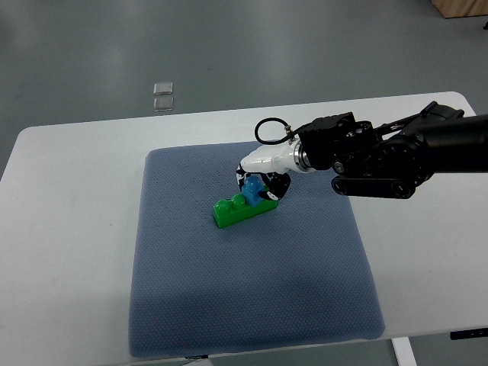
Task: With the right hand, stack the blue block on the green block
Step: 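Lower the blue block onto the green block's studs and press down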
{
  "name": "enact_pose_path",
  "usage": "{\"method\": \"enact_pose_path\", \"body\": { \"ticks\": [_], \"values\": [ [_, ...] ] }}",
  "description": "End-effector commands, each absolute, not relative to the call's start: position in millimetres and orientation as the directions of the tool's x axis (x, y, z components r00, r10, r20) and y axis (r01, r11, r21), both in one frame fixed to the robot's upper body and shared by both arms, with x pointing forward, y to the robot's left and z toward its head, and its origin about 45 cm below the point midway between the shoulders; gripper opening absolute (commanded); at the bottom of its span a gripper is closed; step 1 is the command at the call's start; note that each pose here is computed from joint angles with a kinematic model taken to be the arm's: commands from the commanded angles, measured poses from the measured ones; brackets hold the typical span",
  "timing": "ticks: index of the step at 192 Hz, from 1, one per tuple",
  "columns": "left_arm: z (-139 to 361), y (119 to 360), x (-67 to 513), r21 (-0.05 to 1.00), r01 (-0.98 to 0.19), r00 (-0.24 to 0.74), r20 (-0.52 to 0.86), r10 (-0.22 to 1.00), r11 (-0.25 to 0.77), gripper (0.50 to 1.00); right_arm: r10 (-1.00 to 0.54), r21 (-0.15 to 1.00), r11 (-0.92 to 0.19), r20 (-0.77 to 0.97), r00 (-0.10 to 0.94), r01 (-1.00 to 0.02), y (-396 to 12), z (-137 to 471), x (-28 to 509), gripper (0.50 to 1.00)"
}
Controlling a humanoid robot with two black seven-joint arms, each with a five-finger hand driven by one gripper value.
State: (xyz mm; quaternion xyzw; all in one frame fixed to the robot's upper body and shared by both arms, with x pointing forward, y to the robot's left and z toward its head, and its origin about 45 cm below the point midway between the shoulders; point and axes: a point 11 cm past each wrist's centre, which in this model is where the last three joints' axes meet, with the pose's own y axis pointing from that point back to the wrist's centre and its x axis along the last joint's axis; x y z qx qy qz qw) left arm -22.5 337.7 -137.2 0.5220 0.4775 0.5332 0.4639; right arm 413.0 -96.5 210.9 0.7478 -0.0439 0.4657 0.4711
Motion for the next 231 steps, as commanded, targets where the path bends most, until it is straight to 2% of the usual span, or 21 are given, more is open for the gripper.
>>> {"method": "enact_pose_path", "body": {
  "ticks": [1, 34, 49, 51, 60, 68, 89, 109, 231],
  "values": [
    [-137.2, 337.7, -22.5, 0.994, 0.004, -0.025, 0.114, 0.993, -0.114, 1.0, 0.373, 0.664, -0.55, 0.738, 0.563, -0.506, -98.0, 210.7, 413.4, 0.5],
    [-137.2, 337.7, -22.5, 0.993, 0.004, -0.024, 0.114, 0.993, -0.114, 1.0, 0.371, 0.66, -0.549, 0.742, 0.559, -0.513, -100.0, 215.1, 416.0, 0.502],
    [-137.2, 337.7, -22.5, 0.993, 0.004, -0.024, 0.114, 0.993, -0.114, 1.0, 0.373, 0.664, -0.546, 0.739, 0.561, -0.511, -100.9, 216.6, 416.6, 0.602],
    [-137.2, 337.7, -22.5, 0.993, 0.004, -0.024, 0.114, 0.993, -0.114, 1.0, 0.373, 0.664, -0.546, 0.739, 0.561, -0.511, -100.9, 216.6, 416.6, 0.603],
    [-137.2, 337.7, -22.5, 0.993, 0.004, -0.024, 0.114, 0.993, -0.114, 1.0, 0.373, 0.665, -0.546, 0.738, 0.562, -0.51, -100.8, 216.5, 416.3, 0.68],
    [-137.2, 337.7, -22.5, 0.993, 0.004, -0.024, 0.114, 0.993, -0.114, 1.0, 0.371, 0.665, -0.545, 0.738, 0.564, -0.511, -101.5, 216.7, 416.6, 0.719],
    [-137.2, 337.7, -22.5, 0.993, 0.004, -0.024, 0.114, 0.993, -0.114, 1.0, 0.374, 0.669, -0.544, 0.733, 0.568, -0.506, -101.8, 217.1, 415.7, 0.787],
    [-137.2, 337.7, -22.5, 0.994, 0.004, -0.025, 0.114, 0.993, -0.114, 1.0, 0.381, 0.678, -0.54, 0.725, 0.573, -0.499, -101.6, 218.0, 415.6, 0.817],
    [-137.2, 337.7, -22.5, 0.993, 0.004, -0.024, 0.114, 0.993, -0.114, 1.0, 0.37, 0.659, -0.538, 0.745, 0.556, -0.525, -104.8, 232.6, 424.6, 0.829]
  ]
}}
